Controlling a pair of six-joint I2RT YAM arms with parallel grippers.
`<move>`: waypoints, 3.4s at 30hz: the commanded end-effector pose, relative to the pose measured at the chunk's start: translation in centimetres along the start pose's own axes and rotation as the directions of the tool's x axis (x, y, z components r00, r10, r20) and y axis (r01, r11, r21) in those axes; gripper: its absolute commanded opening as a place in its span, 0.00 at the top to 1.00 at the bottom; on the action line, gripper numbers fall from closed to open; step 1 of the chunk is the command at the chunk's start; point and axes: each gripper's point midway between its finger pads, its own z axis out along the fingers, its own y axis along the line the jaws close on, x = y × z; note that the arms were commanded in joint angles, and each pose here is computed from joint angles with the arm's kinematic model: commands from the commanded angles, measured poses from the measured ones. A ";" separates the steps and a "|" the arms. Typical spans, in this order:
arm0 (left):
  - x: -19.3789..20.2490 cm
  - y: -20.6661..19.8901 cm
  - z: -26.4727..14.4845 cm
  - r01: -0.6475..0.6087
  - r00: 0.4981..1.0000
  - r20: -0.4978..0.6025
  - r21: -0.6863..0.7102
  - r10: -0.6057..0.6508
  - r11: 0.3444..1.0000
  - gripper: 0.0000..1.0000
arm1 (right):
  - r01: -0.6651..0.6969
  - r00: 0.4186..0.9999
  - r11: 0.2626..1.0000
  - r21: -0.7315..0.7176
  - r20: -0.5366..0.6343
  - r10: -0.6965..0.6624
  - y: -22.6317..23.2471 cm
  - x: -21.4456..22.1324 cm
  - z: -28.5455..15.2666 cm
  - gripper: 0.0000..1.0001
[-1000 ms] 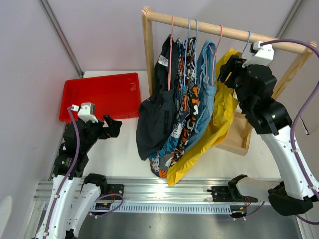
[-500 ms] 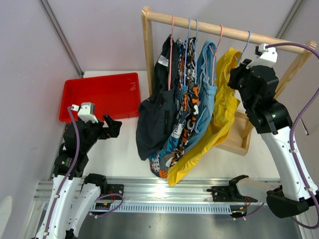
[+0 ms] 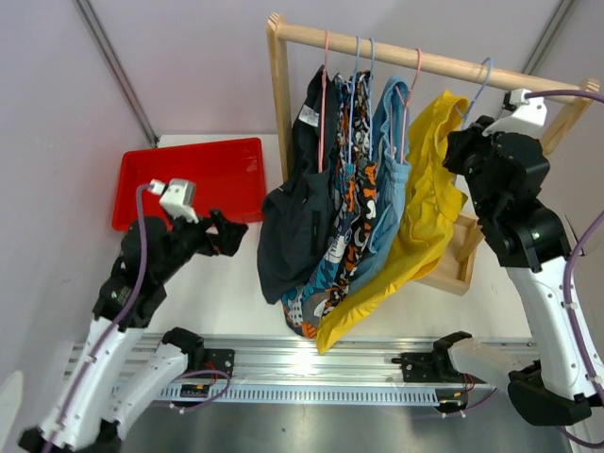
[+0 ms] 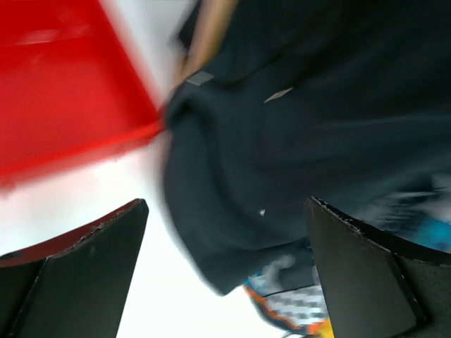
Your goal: Remove the shorts from the hanger
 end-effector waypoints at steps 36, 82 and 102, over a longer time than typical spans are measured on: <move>1.9 -44.9 1.5 -0.327 0.934 0.088 0.600 0.346 0.730 0.01 | 0.096 0.992 0.969 0.228 0.062 -0.113 -5.0 -2.8 -3.6 1.00; 16.8 -41.2 -5.9 -0.356 0.910 0.032 0.574 0.414 0.738 1.00 | -0.020 0.999 0.986 0.167 -0.040 0.027 -5.3 -3.6 -6.5 1.00; 8.2 -43.5 6.6 -0.276 0.954 0.030 0.484 0.299 0.830 1.00 | -0.072 0.976 0.997 0.024 -0.204 0.075 -3.1 -3.7 -13.2 1.00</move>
